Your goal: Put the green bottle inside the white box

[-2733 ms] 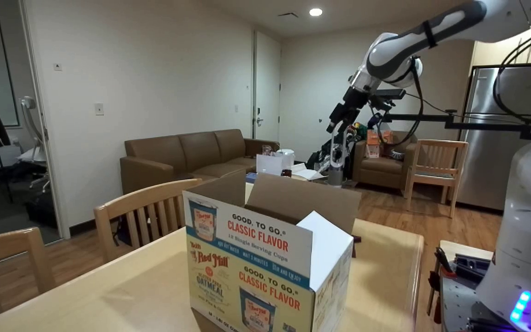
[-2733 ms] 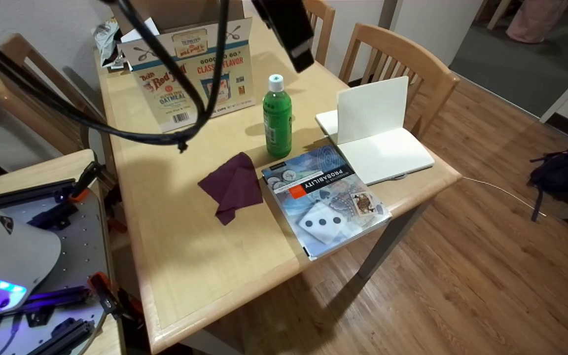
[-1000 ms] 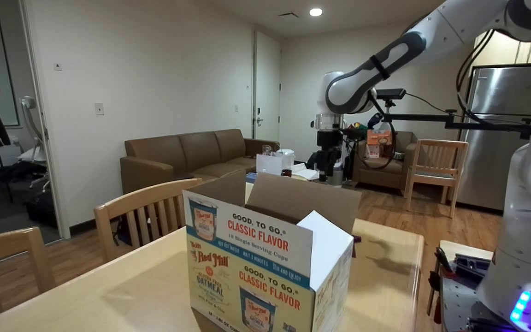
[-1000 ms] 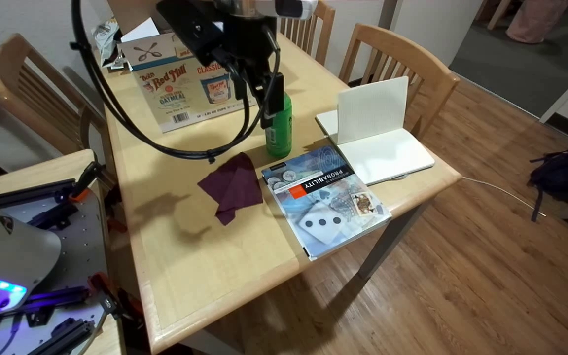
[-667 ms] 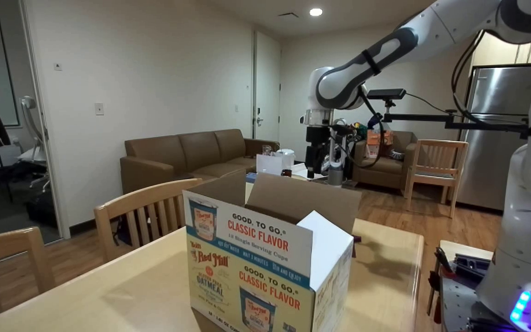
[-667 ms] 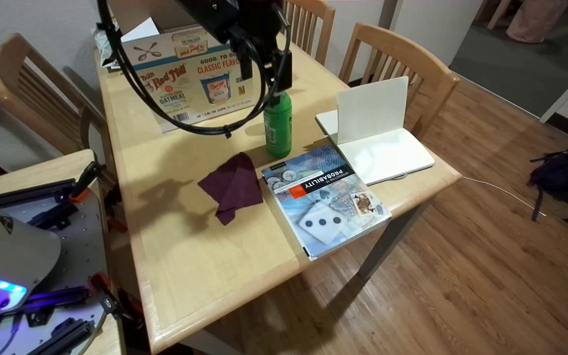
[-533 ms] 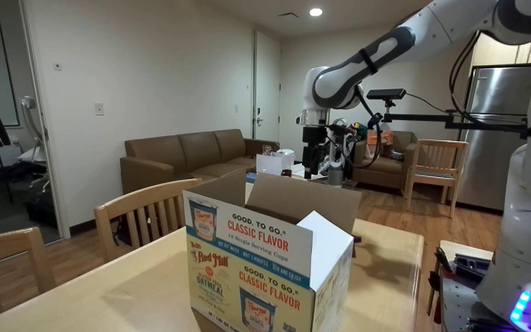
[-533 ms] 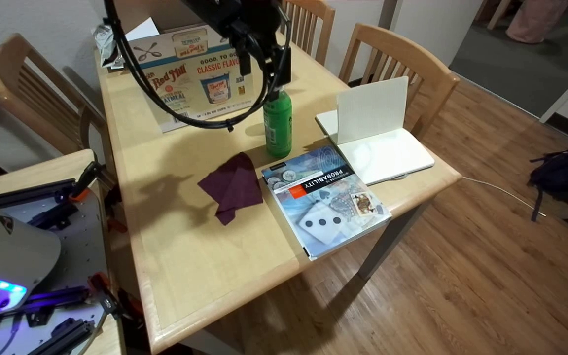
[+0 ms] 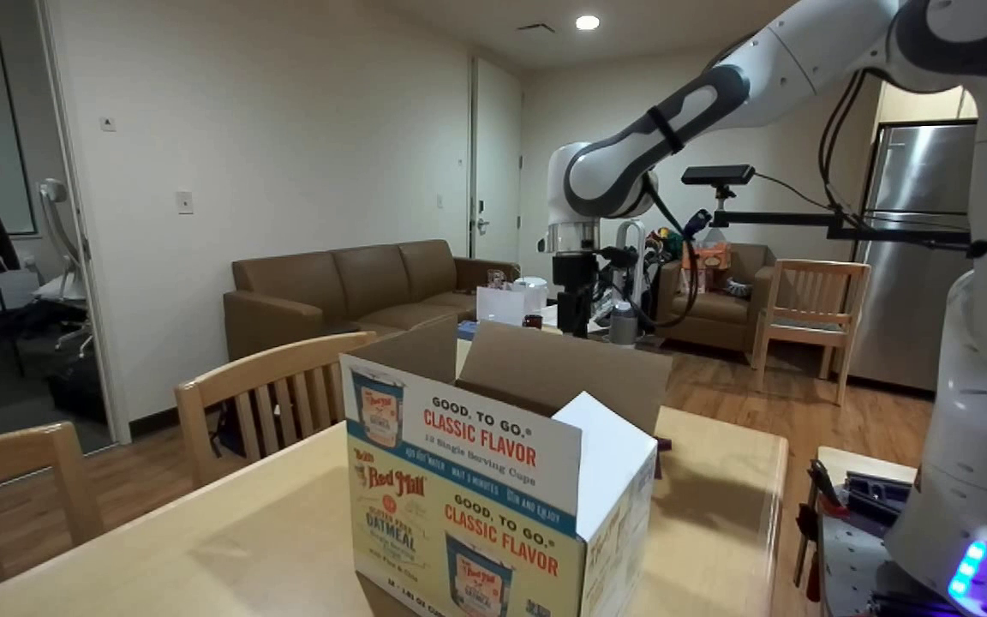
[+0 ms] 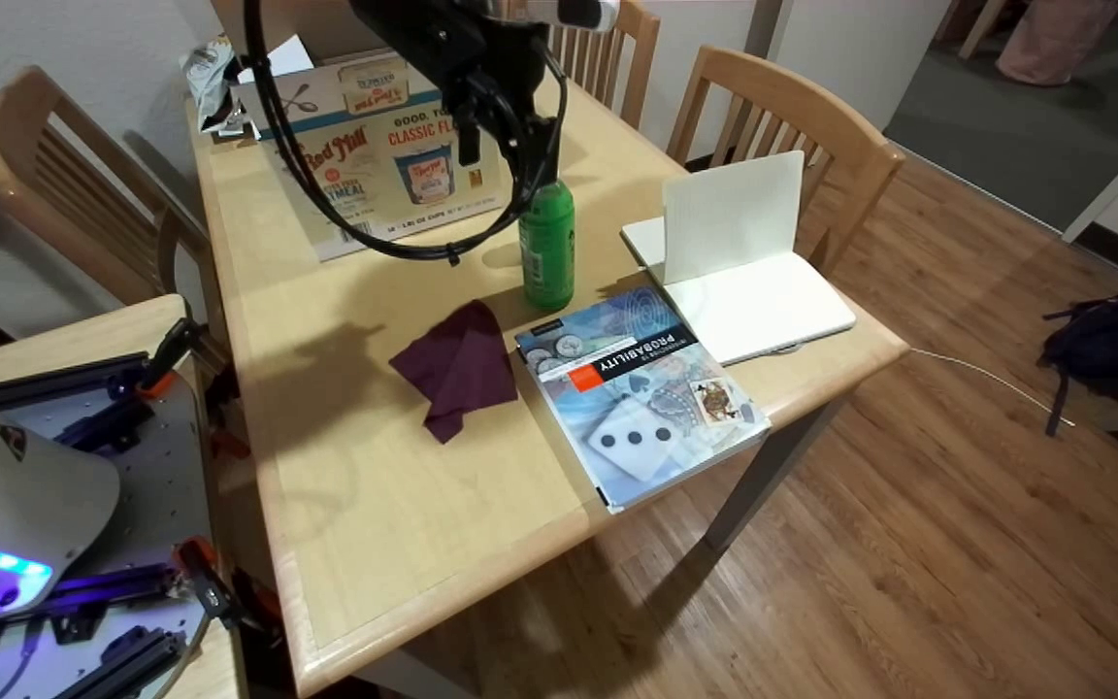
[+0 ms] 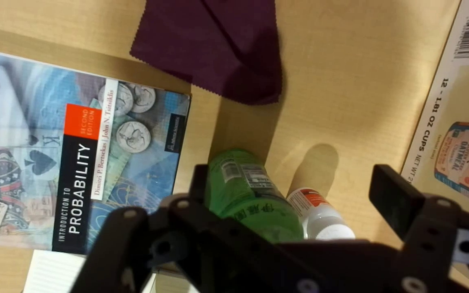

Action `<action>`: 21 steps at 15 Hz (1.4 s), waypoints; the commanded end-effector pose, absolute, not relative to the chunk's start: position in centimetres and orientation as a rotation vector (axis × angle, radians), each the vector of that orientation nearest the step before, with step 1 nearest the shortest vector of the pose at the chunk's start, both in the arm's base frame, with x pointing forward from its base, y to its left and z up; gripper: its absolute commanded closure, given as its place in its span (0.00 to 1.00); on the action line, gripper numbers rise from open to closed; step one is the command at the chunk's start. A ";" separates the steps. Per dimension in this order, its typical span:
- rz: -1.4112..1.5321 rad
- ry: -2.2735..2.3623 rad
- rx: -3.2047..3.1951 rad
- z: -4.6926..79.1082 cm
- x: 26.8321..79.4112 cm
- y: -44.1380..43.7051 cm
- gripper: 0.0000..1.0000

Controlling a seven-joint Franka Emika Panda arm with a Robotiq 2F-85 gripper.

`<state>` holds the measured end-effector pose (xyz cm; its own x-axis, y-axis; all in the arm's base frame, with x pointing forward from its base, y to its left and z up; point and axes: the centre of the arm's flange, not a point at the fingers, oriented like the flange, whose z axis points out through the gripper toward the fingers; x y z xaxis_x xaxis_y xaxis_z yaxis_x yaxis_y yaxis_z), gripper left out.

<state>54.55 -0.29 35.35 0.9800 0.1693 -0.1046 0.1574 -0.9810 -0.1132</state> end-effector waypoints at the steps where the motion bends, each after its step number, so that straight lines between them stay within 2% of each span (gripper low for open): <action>1: 0.175 -0.250 -3.022 35.3 54.6 -0.3 0.00; 4: 0.173 -0.250 -3.022 35.3 54.6 -0.3 0.00; 10: 0.061 -0.403 -2.977 33.3 57.9 -0.7 0.00; 18: 0.052 -0.571 -3.001 31.4 62.4 -0.2 0.00; 19: 0.061 -0.513 -3.003 31.4 60.6 0.0 0.00; 21: 0.059 -0.517 -3.002 31.3 60.9 0.2 0.00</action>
<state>60.86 0.17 31.27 0.9417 0.3356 -0.0220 0.3320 -0.9380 -0.0999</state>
